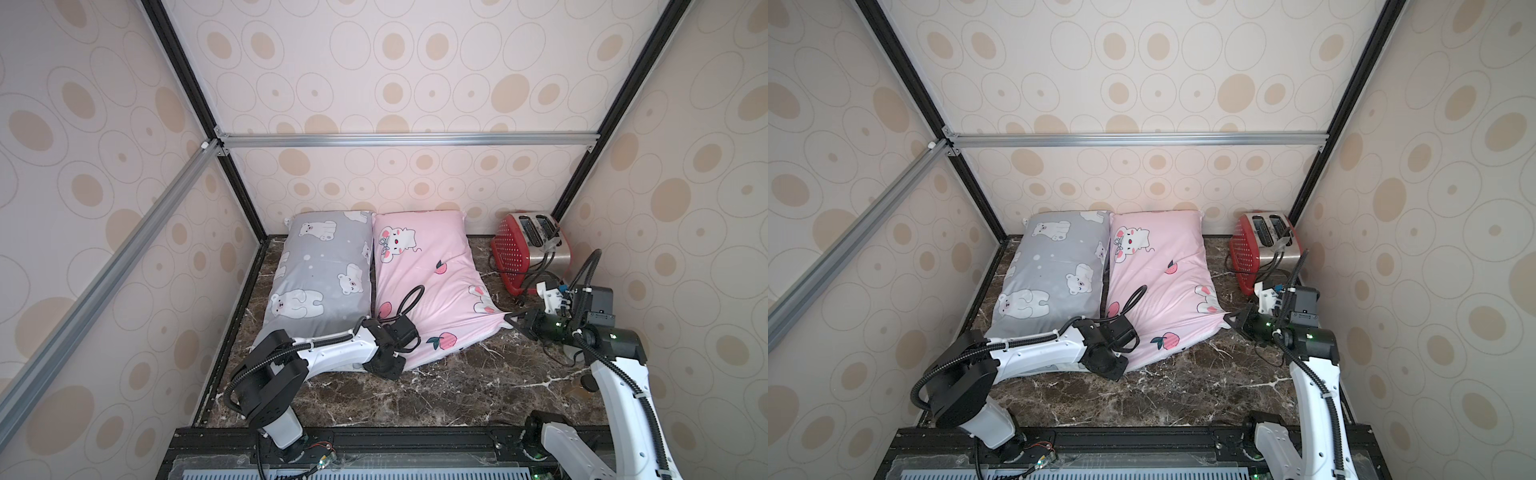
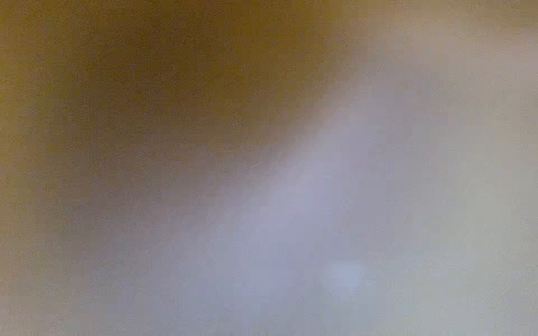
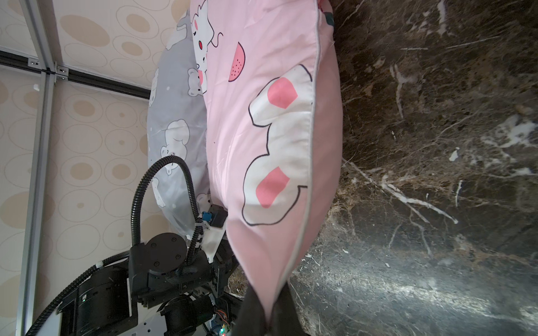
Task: Zip up pillowcases
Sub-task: Place the pillowcase at the center of the board, then adjust the pillowcase at the center of the board.
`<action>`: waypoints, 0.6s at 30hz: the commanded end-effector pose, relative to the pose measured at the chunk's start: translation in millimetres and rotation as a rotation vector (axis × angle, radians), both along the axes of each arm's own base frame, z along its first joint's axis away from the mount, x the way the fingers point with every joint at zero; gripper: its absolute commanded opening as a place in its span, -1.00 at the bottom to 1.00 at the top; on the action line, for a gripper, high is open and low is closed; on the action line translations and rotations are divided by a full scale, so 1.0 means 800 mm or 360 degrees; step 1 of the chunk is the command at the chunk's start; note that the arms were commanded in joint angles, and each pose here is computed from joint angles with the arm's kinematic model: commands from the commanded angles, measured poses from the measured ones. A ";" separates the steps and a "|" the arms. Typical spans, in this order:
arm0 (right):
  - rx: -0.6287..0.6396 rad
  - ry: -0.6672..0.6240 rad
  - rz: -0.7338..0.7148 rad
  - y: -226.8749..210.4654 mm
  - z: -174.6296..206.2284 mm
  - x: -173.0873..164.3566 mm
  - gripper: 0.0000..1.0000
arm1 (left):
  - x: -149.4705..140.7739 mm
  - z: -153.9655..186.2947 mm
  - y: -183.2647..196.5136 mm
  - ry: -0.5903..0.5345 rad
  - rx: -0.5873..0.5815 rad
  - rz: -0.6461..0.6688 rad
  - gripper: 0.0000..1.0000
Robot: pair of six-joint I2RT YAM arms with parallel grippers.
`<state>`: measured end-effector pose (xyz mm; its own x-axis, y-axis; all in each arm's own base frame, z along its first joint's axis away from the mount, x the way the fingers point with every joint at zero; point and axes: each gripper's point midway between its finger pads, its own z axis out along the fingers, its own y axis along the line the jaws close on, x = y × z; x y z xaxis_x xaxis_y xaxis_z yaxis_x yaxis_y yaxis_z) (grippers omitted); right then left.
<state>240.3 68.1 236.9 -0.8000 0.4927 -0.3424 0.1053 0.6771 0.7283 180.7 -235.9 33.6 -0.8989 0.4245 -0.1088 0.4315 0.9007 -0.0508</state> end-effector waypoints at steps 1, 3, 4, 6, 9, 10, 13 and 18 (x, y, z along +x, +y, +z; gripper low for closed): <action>-0.0158 -0.0121 -0.0027 -0.018 0.014 0.006 -1.00 | -0.024 0.000 0.050 0.0119 0.0255 0.0001 -1.00; -0.0278 -0.0123 -0.0037 -0.027 0.019 0.000 -0.64 | -0.015 0.021 0.040 0.0055 0.0182 -0.0017 -1.00; -0.0346 -0.0105 -0.0041 -0.033 0.019 -0.002 -0.17 | -0.008 0.039 0.030 0.0001 0.0111 -0.0038 -0.70; -0.0471 -0.0094 -0.0063 -0.047 0.024 -0.004 0.83 | 0.010 0.083 0.016 -0.0153 -0.0010 -0.0057 -0.08; -0.0603 -0.0160 -0.0156 -0.066 0.034 0.008 1.00 | 0.042 0.151 0.018 -0.0422 -0.0042 -0.0054 0.53; -0.0616 -0.0196 -0.0190 -0.070 0.035 0.016 1.00 | 0.054 0.169 0.023 -0.0505 -0.0037 -0.0038 0.66; -0.0683 -0.0340 -0.0214 -0.074 0.031 0.048 1.00 | 0.101 0.207 0.047 -0.0758 0.0000 0.0095 0.99; -0.1071 -0.0452 -0.0231 -0.085 -0.010 0.102 1.00 | 0.191 0.267 0.133 -0.1414 0.0232 0.0509 0.99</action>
